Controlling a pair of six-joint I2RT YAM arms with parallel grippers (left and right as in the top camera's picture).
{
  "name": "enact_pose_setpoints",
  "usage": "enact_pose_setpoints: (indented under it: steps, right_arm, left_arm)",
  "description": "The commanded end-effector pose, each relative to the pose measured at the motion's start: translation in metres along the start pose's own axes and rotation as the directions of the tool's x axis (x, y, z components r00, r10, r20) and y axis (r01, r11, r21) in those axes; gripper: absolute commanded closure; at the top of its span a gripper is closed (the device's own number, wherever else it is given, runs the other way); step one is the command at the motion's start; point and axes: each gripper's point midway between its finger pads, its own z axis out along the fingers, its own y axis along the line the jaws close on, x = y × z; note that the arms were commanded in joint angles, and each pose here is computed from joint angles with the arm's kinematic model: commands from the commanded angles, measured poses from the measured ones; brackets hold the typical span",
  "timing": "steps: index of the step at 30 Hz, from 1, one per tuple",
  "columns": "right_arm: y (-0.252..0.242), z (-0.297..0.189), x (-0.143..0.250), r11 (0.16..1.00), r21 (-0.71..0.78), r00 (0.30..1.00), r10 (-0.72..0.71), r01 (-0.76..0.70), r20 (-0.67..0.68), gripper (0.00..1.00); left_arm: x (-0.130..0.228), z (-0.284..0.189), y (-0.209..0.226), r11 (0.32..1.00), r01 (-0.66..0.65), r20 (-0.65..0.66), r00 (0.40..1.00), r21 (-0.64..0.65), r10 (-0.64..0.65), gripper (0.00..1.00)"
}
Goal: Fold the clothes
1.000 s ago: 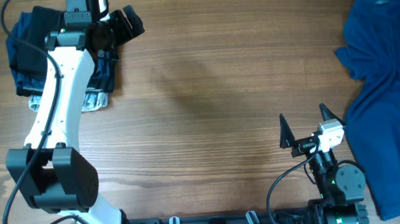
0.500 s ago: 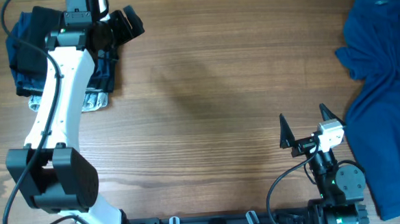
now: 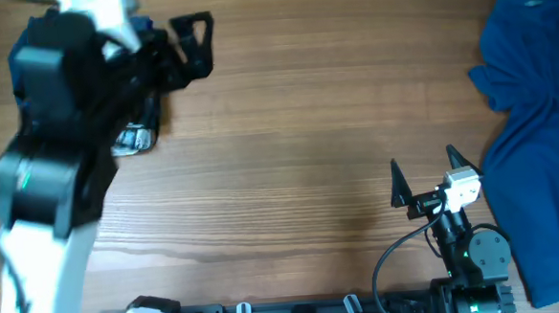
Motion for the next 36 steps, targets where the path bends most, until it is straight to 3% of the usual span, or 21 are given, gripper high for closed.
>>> enact_pose_setpoints:
  steps: [1,5,8,13,16,29,36]
  right_arm:
    - [0.001,-0.001,-0.003,1.000,-0.002,1.000,-0.020,0.020,0.014,0.01]
    - [0.001,-0.001,-0.003,1.000,-0.002,1.000,-0.019,0.019,0.014,0.00]
    - [0.001,-0.001,-0.003,1.000,-0.002,1.000,-0.020,0.020,0.014,0.00]
    - [0.001,-0.001,-0.003,1.000,-0.002,1.000,-0.020,0.020,0.014,0.01]
    - [0.001,-0.001,-0.003,1.000,-0.002,1.000,-0.020,0.020,0.014,0.01]
    - [0.001,-0.001,-0.003,1.000,-0.002,1.000,-0.020,0.020,0.014,0.01]
    - [0.001,-0.001,-0.003,1.000,-0.002,1.000,-0.020,0.020,0.014,0.00]
  left_arm:
    - [0.004,-0.050,-0.008,0.999,-0.011,0.074,0.997,0.038,0.008,0.00]
    - [0.025,-0.093,-0.001,0.998,-0.022,0.130,0.991,0.052,0.015,0.00]
    - [0.057,-0.116,0.029,1.000,0.002,0.169,0.986,-0.001,-0.001,0.00]
    - [0.142,-0.113,0.091,0.993,0.055,0.149,0.988,-0.106,-0.039,0.00]
    - [0.171,-0.101,0.113,0.990,0.067,0.171,0.984,-0.120,-0.046,0.00]
    - [0.178,-0.051,0.151,0.999,0.001,0.439,0.898,-0.050,0.021,0.00]
    - [0.202,-0.041,0.165,0.999,-0.014,0.465,0.885,-0.046,0.034,0.00]
